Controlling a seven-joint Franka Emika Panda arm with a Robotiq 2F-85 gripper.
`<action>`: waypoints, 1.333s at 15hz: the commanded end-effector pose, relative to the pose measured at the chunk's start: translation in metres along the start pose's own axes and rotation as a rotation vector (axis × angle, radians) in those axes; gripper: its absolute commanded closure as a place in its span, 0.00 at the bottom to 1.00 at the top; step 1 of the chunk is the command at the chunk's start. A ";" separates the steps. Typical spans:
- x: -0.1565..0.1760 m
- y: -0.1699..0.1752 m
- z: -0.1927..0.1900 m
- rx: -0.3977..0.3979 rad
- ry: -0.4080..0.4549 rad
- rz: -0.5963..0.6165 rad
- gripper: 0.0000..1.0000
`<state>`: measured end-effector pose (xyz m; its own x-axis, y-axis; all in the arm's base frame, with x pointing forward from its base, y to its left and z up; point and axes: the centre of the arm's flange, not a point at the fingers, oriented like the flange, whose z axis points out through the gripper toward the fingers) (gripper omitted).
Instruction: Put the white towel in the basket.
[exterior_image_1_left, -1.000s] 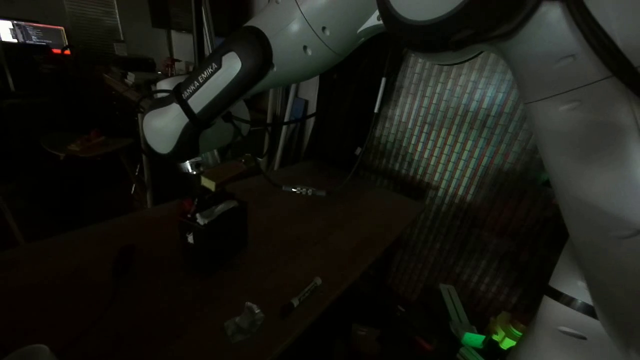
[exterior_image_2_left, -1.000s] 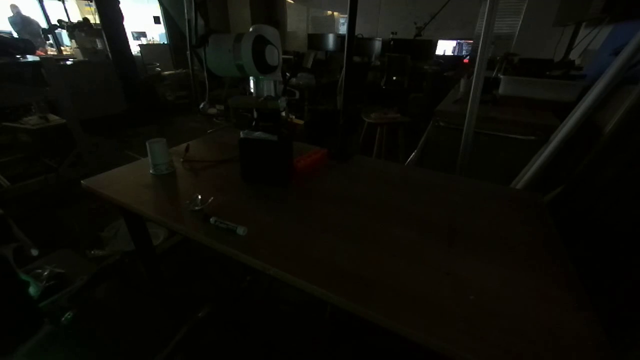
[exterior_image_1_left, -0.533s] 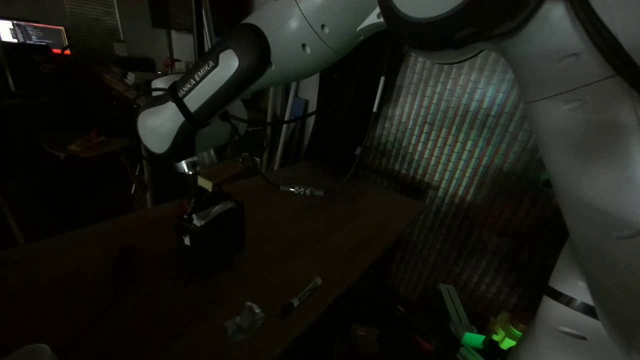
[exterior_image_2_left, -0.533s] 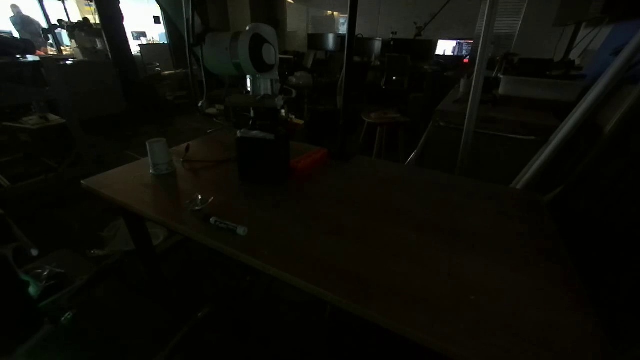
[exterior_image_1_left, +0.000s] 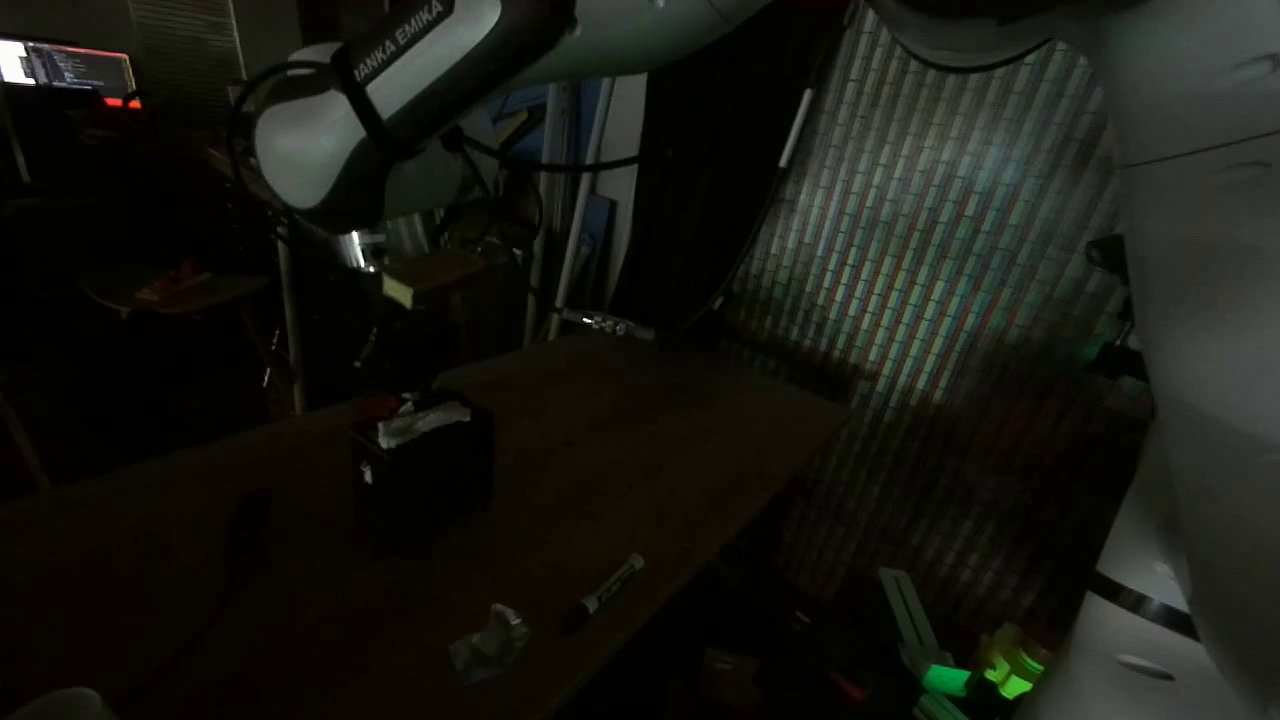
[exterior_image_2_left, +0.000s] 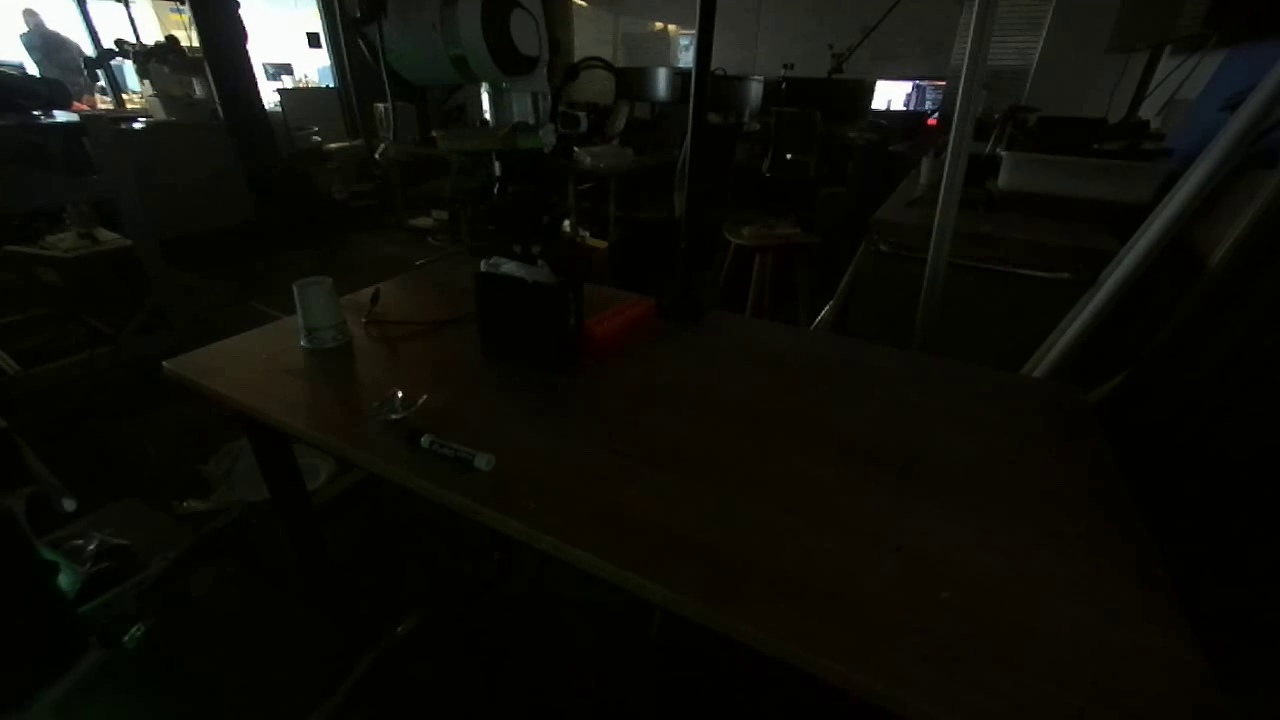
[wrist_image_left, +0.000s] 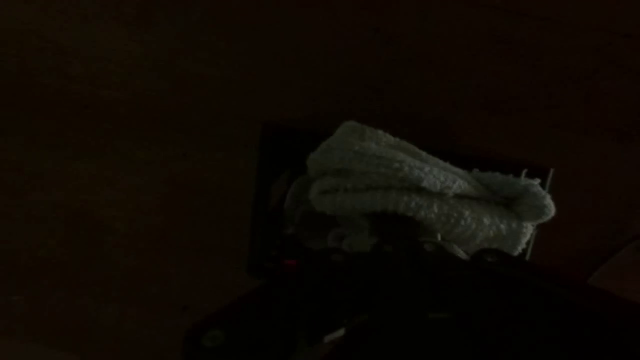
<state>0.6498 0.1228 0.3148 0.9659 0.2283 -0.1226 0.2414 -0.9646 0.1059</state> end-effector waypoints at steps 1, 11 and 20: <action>-0.022 0.006 -0.037 -0.032 0.016 0.035 1.00; -0.023 -0.011 -0.045 -0.005 0.002 0.013 1.00; -0.014 -0.024 -0.024 0.023 -0.036 -0.018 1.00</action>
<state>0.6287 0.1457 0.3384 0.9584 0.2412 -0.1529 0.2581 -0.9607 0.1024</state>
